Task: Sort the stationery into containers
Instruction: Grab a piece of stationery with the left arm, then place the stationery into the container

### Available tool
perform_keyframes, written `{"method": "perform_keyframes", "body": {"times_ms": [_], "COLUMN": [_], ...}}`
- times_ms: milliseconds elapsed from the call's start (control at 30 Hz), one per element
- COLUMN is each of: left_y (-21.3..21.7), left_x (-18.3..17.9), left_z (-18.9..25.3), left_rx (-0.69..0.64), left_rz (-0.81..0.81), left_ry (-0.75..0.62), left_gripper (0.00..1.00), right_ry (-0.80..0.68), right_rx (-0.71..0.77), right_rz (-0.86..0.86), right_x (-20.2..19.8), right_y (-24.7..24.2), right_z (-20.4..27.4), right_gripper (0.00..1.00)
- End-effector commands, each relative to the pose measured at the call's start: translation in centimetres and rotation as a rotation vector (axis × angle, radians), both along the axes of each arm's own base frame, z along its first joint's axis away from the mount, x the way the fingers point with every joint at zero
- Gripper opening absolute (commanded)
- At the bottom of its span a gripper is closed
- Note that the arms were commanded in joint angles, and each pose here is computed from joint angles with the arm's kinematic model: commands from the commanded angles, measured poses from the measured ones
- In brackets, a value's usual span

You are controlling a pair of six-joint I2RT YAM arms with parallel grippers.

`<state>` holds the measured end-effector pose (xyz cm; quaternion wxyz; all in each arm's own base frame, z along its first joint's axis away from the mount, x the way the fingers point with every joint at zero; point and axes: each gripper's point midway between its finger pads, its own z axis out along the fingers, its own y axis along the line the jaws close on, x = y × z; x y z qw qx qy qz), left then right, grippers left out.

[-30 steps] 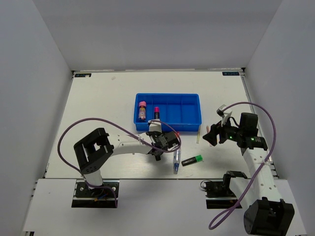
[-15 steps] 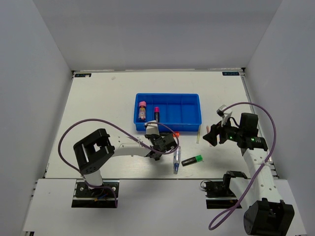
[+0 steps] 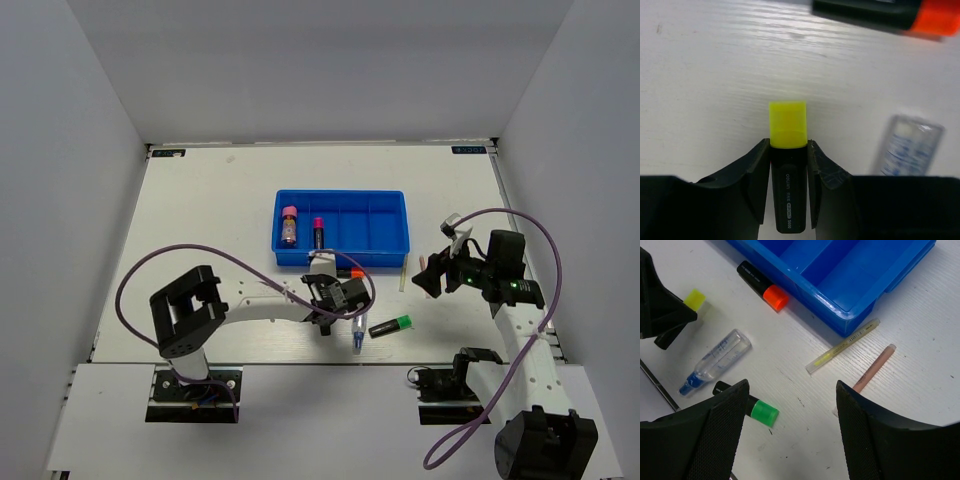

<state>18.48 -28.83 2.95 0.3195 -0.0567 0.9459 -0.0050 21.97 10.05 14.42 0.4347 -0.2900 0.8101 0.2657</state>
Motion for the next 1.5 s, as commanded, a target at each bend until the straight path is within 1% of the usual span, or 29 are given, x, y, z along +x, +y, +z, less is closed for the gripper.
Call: {"method": "perform_keyframes", "body": {"times_ms": [0, 33, 67, 133, 167, 233, 267, 300, 400, 467, 500, 533, 567, 600, 633, 667, 733, 800, 867, 967, 1067, 1167, 1200, 1300, 1333, 1367, 1400, 1433, 1467], "left_y": [-1.6, -2.6, -2.6, -2.9, -3.4, -3.2, -2.9, -3.1, -3.3, -3.6, -3.1, -3.6, -3.6, -3.7, -4.0, -3.9, -4.2, -3.7, -2.9, -2.3, -1.7, -1.6, -1.6, -1.7, -1.7, -1.5, -2.2, -1.9, -2.5], "left_x": [0.0, 0.5, 1.1, 1.9, 3.5, 4.5, 6.6, 7.4, 11.3, 13.4, 15.7, 16.8, 17.2, 18.0, 20.0, 20.3, 22.1, 23.0, 23.3, 23.3, 23.0, 23.0, 22.9, 22.9, 22.5, 22.3, 21.5, 21.1, 20.1], "left_z": [5.6, 8.1, 9.0, 11.2, 13.1, 14.0, 15.4, 15.4, 15.4, 15.9, 15.0, 16.0, 14.6, 14.7, 15.7, 14.3, 13.8, 13.5, 12.2, 10.9, 10.7, 10.7, 10.7, 11.5, 12.4, 12.4, 12.9, 14.1, 14.5], "left_rx": [-0.033, -0.079, -0.081, -0.078, -0.103, -0.08, -0.092, -0.088, -0.127, -0.169, -0.16, -0.177, -0.146, -0.141, -0.162, -0.137, -0.131, -0.122, -0.111, -0.102, -0.094, -0.087, -0.084, -0.092, -0.096, -0.094, -0.097, -0.09, -0.085], "left_rz": [-0.117, -0.129, -0.128, -0.168, -0.163, -0.182, -0.16, -0.16, -0.171, -0.198, -0.164, -0.176, -0.198, -0.204, -0.194, -0.205, -0.206, -0.194, -0.175, -0.167, -0.165, -0.173, -0.179, -0.18, -0.189, -0.19, -0.212, -0.217, -0.235], "left_ry": [-0.033, -0.062, -0.077, -0.103, -0.133, -0.137, -0.157, -0.151, -0.108, -0.091, -0.075, -0.093, -0.054, -0.057, -0.081, -0.044, -0.041, -0.041, -0.018, -0.012, -0.012, -0.01, -0.008, -0.017, -0.03, -0.029, -0.035, -0.063, -0.073], "left_gripper": [0.08, 0.07, 0.07, 0.07, 0.05, 0.05, 0.05, 0.05, 0.05, 0.05, 0.05, 0.05, 0.05, 0.07, 0.09, 0.1, 0.16, 0.17, 0.21, 0.35, 0.53, 0.62, 0.62, 0.63, 0.53, 0.53, 0.36, 0.28, 0.22], "right_ry": [-0.034, -0.036, -0.036, -0.043, -0.042, -0.049, -0.052, -0.045, -0.05, -0.051, -0.052, -0.057, -0.061, -0.06, -0.067, -0.07, -0.07, -0.07, -0.065, -0.07, -0.059, -0.059, -0.055, -0.055, -0.056, -0.052, -0.066, -0.054, -0.057], "right_rx": [-0.002, -0.002, -0.001, -0.001, 0.003, 0.005, 0.005, 0.004, 0.005, 0.008, 0.008, 0.011, 0.009, 0.009, 0.008, 0.004, 0.005, 0.002, 0.0, -0.001, 0.002, 0.002, 0.004, 0.002, 0.004, 0.004, 0.001, 0.005, 0.0], "right_rz": [0.003, 0.005, 0.006, 0.008, 0.013, 0.013, 0.007, 0.007, -0.003, -0.007, -0.004, -0.002, -0.003, -0.005, -0.004, -0.007, -0.006, -0.005, -0.009, -0.01, -0.005, -0.006, -0.004, -0.004, -0.003, -0.001, -0.003, 0.008, 0.01], "right_x": [0.1, 0.0, 0.0, -0.1, -0.2, -0.2, -0.1, -0.2, -0.1, -0.1, -0.2, -0.2, -0.2, -0.2, -0.2, -0.1, -0.2, -0.1, -0.1, -0.1, -0.2, 0.0, -0.2, -0.2, -0.2, -0.3, -0.3, -0.4, -0.4], "right_y": [-0.1, 0.0, 0.0, 0.0, 0.1, 0.1, 0.1, 0.1, 0.0, 0.0, 0.1, 0.1, 0.1, 0.1, 0.1, 0.0, 0.0, 0.0, -0.1, -0.1, 0.0, -0.1, 0.0, 0.0, 0.0, 0.0, 0.0, 0.1, 0.1], "right_z": [0.8, 0.9, 0.9, 1.0, 1.1, 1.2, 1.3, 1.2, 1.3, 1.4, 1.3, 1.4, 1.4, 1.4, 1.5, 1.5, 1.5, 1.5, 1.3, 1.4, 1.2, 1.1, 1.1, 1.1, 1.2, 1.1, 1.3, 1.0, 1.0], "right_gripper": [0.73, 0.72, 0.7, 0.58, 0.45, 0.27, 0.15, 0.0, 0.0, 0.26, 0.35, 0.43, 0.43, 0.44, 0.44, 0.44, 0.44, 0.44, 0.44, 0.46, 0.48, 0.53, 0.54, 0.54, 0.54, 0.49, 0.41, 0.18, 0.07]}}
